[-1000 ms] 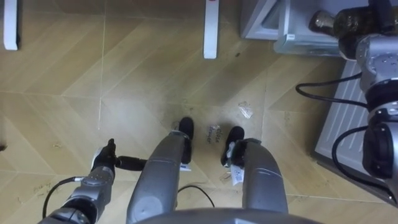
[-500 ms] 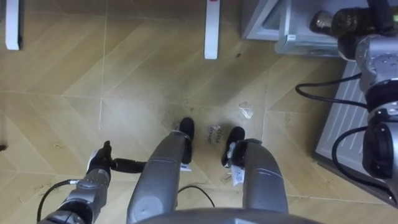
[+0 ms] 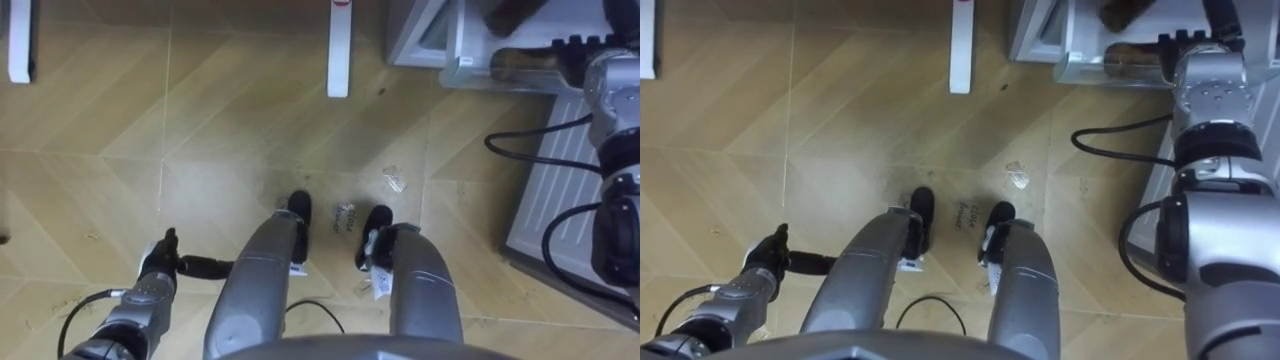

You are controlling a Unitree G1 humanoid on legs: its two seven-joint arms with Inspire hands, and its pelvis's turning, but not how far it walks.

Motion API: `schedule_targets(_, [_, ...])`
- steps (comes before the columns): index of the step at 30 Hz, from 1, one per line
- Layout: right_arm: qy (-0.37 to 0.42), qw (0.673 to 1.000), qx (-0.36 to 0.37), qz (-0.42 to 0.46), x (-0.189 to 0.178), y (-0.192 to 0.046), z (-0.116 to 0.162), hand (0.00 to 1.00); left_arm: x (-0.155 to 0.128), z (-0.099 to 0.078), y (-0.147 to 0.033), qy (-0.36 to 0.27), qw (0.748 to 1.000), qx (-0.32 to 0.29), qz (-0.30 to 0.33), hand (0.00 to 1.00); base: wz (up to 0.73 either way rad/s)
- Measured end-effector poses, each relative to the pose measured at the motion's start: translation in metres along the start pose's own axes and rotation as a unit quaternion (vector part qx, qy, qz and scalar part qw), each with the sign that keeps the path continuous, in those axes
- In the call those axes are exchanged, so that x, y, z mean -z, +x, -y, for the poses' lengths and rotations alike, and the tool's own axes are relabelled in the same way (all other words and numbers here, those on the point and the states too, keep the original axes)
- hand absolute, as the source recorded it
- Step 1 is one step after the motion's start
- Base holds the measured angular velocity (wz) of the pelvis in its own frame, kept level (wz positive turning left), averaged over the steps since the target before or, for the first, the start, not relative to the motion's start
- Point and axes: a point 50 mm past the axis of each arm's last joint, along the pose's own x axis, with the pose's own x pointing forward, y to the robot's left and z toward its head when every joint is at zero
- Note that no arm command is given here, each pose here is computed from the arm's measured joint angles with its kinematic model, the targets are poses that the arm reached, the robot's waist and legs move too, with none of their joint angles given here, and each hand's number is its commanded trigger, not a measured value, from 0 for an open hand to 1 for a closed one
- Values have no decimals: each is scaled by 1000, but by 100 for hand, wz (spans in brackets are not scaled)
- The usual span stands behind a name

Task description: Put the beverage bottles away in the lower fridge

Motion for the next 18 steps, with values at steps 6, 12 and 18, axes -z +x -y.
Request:
schedule_targets(6, [2, 1000, -3, -1, 0, 0, 0, 0, -1, -1, 0, -4, 1000, 1, 1, 0, 0])
schedule_targets(12, [2, 1000, -4, -1, 0, 0, 0, 0, -1, -1, 0, 4, 1000, 1, 3, 0, 0])
schedule_targets(18, [0, 1000, -15, 0, 0, 1, 1, 0, 4, -1, -1, 4, 1000, 0, -3, 0, 0])
